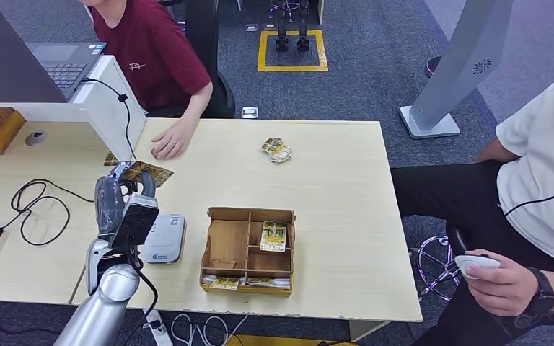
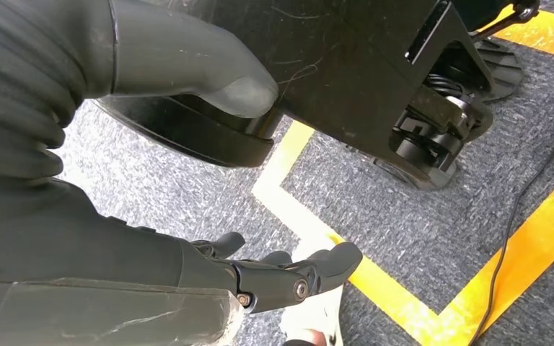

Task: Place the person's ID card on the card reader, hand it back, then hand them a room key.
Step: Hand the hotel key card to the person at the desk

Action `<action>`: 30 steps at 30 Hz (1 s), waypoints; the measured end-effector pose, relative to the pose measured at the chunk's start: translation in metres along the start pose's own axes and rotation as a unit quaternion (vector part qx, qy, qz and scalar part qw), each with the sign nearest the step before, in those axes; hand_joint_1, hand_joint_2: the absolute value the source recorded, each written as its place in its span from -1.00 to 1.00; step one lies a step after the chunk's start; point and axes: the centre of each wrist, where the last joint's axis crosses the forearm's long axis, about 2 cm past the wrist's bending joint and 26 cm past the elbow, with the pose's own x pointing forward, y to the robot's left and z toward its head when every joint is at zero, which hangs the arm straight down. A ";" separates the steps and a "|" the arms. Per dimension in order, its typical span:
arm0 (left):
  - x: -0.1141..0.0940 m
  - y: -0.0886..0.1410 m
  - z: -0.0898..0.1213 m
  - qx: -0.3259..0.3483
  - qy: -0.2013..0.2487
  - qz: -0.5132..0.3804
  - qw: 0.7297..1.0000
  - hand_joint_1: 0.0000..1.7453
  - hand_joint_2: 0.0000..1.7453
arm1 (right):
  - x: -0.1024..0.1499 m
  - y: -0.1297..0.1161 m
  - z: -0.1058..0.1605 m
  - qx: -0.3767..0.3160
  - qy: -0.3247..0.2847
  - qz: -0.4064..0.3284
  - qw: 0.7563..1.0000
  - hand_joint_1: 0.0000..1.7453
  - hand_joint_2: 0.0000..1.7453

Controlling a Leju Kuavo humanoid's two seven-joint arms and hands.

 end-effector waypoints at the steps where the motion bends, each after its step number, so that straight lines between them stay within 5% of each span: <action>1: 0.001 0.000 -0.001 -0.001 -0.007 -0.014 1.000 1.00 1.00 | 0.000 0.000 0.000 0.001 0.000 0.001 1.000 -1.00 1.00; 6: 0.003 0.002 -0.021 0.001 -0.062 -0.125 0.990 1.00 1.00 | 0.006 -0.002 0.000 0.008 -0.001 0.019 1.000 -1.00 1.00; 13: -0.007 -0.001 -0.046 0.018 -0.073 -0.208 0.975 1.00 1.00 | 0.013 -0.005 -0.001 0.010 -0.006 0.037 0.999 -1.00 1.00; 25: -0.015 -0.008 -0.049 -0.004 -0.079 -0.251 0.965 1.00 1.00 | 0.017 -0.006 -0.001 0.010 -0.009 0.040 0.999 -1.00 1.00; 29: -0.017 -0.009 -0.047 -0.007 -0.070 -0.245 0.967 -1.00 1.00 | 0.016 -0.006 -0.001 0.009 -0.010 0.040 0.999 -1.00 1.00; 30: -0.018 -0.009 -0.047 -0.007 -0.065 -0.240 0.969 -1.00 1.00 | 0.016 -0.006 -0.001 0.009 -0.011 0.039 0.999 -1.00 1.00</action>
